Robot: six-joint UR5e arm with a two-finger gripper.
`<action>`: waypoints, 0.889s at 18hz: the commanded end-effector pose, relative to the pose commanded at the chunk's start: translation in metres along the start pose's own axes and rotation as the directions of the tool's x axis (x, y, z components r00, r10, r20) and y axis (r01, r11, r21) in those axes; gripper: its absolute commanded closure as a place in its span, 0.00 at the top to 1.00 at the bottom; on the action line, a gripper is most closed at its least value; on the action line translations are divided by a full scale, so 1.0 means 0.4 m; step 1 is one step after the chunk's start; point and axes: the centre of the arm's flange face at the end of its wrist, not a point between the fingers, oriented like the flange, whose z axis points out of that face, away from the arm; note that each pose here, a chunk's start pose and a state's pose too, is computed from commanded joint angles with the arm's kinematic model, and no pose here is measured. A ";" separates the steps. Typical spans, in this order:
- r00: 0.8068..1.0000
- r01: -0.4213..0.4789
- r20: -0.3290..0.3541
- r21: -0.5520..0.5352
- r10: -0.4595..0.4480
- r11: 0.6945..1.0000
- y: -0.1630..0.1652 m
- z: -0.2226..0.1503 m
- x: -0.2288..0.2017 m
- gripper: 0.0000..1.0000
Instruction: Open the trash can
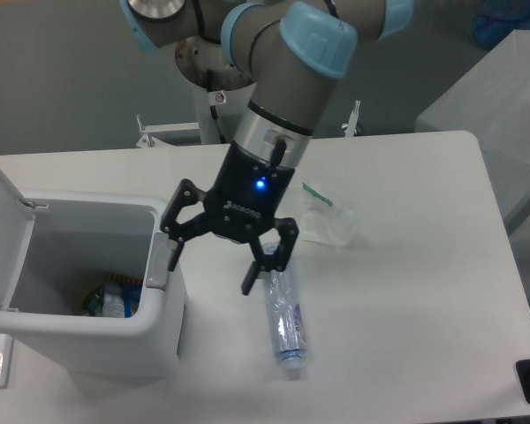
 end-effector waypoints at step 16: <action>0.865 -0.353 0.158 -0.484 0.477 0.801 0.145 0.147 -0.433 1.00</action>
